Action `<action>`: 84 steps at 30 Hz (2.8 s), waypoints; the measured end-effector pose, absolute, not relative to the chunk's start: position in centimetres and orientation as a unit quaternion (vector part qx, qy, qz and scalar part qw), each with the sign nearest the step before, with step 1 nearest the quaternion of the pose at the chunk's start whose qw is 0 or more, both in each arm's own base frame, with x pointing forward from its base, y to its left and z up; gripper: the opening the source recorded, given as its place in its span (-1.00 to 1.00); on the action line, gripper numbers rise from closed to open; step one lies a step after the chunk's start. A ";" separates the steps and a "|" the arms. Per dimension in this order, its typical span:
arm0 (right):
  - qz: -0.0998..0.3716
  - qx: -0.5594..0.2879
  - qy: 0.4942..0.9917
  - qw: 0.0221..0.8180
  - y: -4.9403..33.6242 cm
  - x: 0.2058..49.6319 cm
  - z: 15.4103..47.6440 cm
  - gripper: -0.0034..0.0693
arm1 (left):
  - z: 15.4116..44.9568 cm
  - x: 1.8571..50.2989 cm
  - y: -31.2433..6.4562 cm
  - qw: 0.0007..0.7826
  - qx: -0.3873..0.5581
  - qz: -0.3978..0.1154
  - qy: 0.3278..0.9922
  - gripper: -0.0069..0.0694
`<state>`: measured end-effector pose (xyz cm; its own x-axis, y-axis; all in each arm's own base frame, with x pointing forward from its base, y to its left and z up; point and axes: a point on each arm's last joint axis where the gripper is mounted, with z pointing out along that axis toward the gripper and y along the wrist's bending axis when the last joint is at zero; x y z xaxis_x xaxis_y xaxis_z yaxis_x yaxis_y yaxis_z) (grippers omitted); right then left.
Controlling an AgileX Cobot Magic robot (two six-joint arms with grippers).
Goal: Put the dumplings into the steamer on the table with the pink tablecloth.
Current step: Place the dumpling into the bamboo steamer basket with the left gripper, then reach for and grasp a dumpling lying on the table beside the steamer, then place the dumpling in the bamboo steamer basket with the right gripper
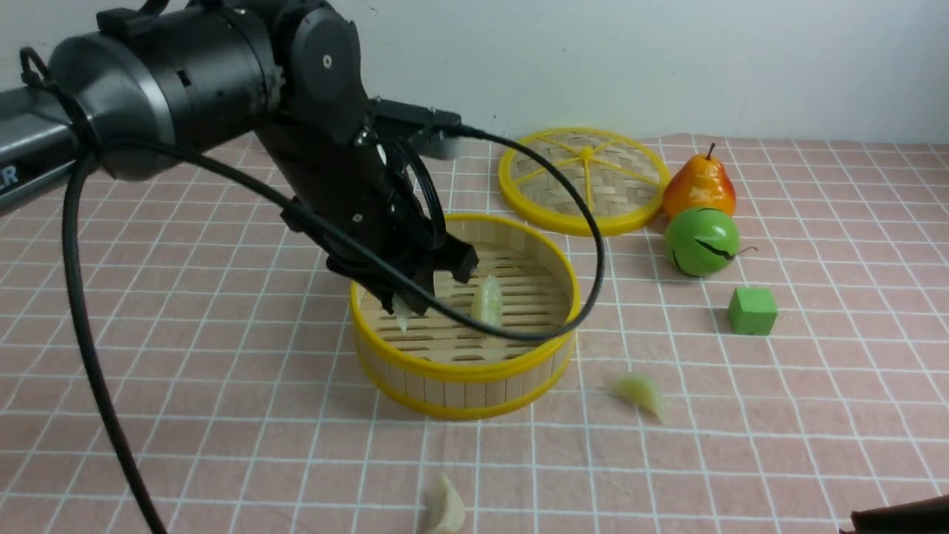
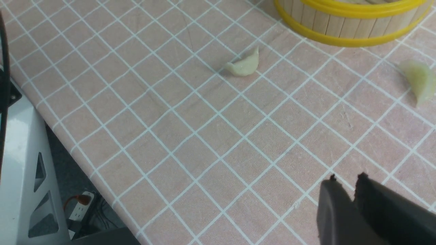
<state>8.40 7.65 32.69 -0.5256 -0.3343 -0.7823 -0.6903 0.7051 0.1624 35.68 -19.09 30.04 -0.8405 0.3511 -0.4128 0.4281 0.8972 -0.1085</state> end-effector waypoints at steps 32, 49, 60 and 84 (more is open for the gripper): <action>0.229 -0.310 0.842 0.377 7.6 8.4 32.6 -0.60 | 27.8 40.0 -19.4 0.164 0.106 -0.055 0.979 0.45; 0.221 -0.312 0.825 0.415 7.9 9.3 33.0 -0.58 | 24.7 28.4 -23.6 0.044 0.220 -0.073 0.972 0.45; 0.226 -0.321 0.833 0.390 7.9 8.9 32.7 -0.56 | 18.6 28.6 -24.9 0.069 0.184 -0.053 0.979 0.45; 0.225 -0.317 0.830 0.400 7.9 9.1 32.8 -0.53 | 26.1 32.0 -25.9 0.159 0.246 -0.042 0.955 -0.19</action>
